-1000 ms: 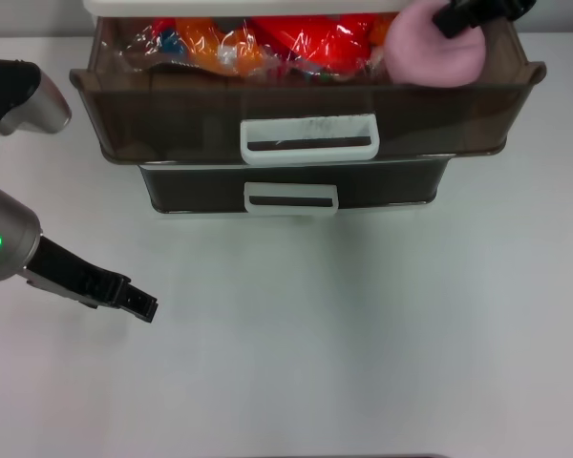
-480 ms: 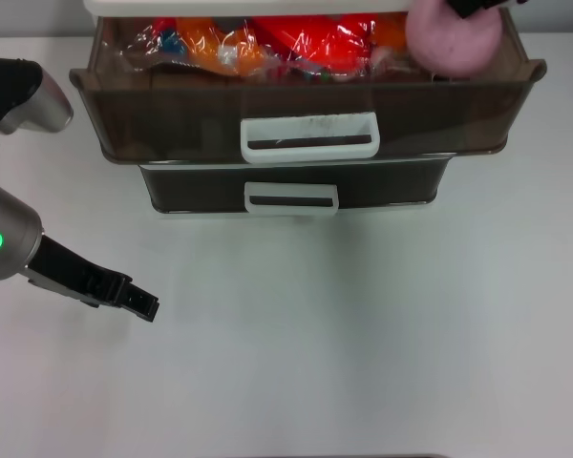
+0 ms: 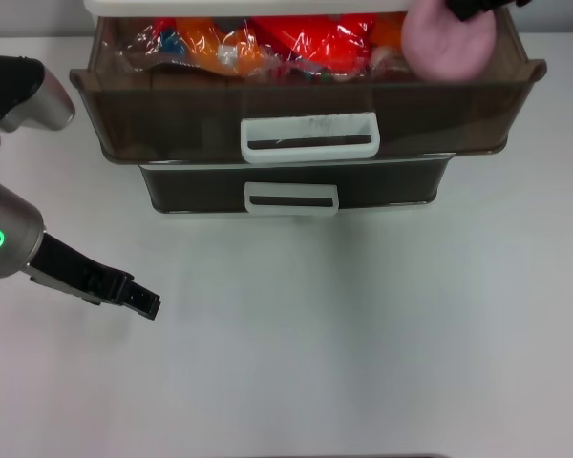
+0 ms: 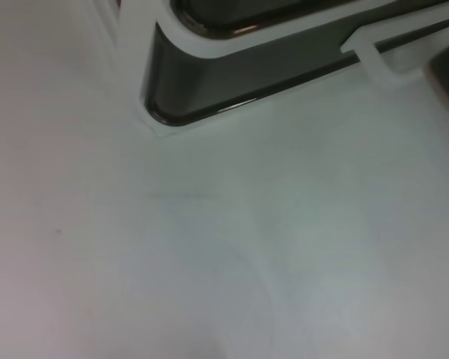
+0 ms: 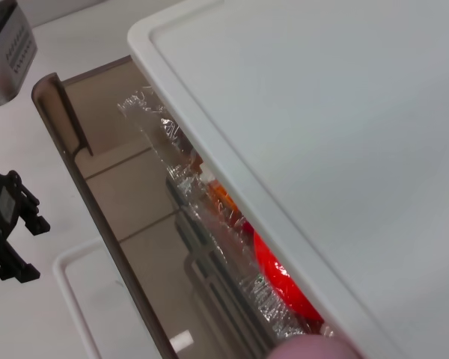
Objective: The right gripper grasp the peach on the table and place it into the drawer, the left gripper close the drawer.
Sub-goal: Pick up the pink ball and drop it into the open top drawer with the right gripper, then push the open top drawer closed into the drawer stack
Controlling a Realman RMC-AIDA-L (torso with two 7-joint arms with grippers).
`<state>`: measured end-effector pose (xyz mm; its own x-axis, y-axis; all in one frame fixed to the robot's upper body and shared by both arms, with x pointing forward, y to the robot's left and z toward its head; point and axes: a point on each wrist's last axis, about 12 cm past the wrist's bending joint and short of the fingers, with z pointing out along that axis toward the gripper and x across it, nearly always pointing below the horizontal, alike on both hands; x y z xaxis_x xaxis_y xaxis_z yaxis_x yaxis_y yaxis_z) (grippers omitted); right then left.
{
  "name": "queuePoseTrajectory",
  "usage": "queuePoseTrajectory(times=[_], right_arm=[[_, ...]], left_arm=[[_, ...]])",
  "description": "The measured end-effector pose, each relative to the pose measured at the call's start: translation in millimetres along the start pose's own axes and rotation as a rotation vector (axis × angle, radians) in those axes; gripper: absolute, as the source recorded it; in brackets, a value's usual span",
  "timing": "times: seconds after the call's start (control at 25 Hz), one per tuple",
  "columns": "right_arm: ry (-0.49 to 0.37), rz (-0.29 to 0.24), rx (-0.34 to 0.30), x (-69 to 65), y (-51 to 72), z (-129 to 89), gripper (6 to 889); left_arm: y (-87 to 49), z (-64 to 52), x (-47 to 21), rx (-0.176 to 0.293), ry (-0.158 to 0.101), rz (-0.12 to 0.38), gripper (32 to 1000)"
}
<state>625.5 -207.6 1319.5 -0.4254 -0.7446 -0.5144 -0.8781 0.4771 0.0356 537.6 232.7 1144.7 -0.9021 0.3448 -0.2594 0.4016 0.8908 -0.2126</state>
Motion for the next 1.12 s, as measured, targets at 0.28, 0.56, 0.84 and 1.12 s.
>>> queuePoseTrajectory(times=[0.28,0.56,0.84,1.12], right_arm=[[0.012,-0.011,-0.021,1.9,0.0,3.3,26],[0.019,-0.025,-0.021,-0.3,0.8,3.8,59],[0.010,-0.039,-0.039,-2.1,3.4,4.3,279],[-0.038,-0.067,-0.104,-8.0,11.3,2.8,485]], left_arm=[[-0.9,0.4,-0.4,0.000,0.002,0.004,801],[-0.4,1.0,-0.3,0.000,0.003,0.002,801],[0.0,0.7,-0.6,0.001,0.002,0.000,800],[0.7,0.6,-0.1,-0.001,0.002,-0.002,800]])
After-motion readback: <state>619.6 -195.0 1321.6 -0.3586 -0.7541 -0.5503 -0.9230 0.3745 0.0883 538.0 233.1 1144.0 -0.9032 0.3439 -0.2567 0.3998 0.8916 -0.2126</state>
